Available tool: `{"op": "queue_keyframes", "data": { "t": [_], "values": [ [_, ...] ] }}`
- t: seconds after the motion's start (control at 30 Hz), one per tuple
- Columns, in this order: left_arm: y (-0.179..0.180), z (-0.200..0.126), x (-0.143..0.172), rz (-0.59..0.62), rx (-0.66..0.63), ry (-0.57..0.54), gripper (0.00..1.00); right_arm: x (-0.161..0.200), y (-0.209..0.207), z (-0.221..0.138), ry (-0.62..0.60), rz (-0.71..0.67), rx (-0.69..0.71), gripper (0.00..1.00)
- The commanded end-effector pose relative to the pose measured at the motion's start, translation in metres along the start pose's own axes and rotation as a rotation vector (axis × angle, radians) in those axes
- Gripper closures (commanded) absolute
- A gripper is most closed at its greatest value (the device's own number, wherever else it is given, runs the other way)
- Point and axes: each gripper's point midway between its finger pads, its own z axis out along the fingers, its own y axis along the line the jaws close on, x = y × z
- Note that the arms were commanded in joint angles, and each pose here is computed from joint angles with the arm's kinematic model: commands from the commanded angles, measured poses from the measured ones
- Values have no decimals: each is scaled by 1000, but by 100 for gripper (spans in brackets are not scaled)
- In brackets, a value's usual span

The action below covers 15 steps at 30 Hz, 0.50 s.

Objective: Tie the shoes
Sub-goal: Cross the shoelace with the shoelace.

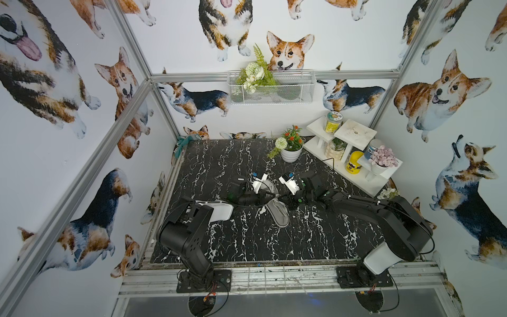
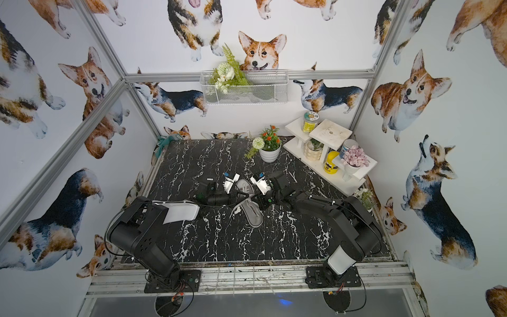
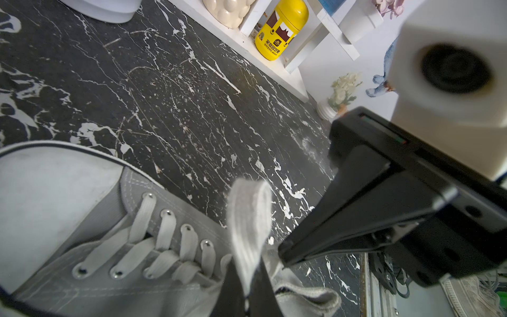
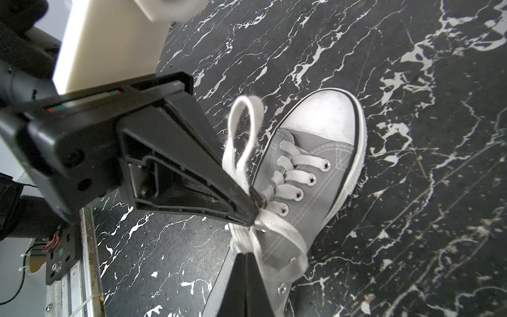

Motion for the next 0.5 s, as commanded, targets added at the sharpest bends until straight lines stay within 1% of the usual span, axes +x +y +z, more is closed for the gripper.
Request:
{"op": "queue_keyframes", "data": {
  "t": [0.0,0.17,0.27,0.37,0.47],
  "values": [
    [-7,-1,-4,26,32,-8,100,-5,-6,4,-6,40,29,100],
    [-10,-1,-3,27,45,-4,100,-10,-13,12,-7,80,54,100],
    [-11,0,-4,25,48,-10,100,-6,-17,18,15,105,62,100],
    [-12,1,-5,25,52,-11,100,-1,-23,18,17,116,92,100],
    [-11,1,-5,26,51,-13,100,0,-22,19,9,128,84,100]
  ]
}}
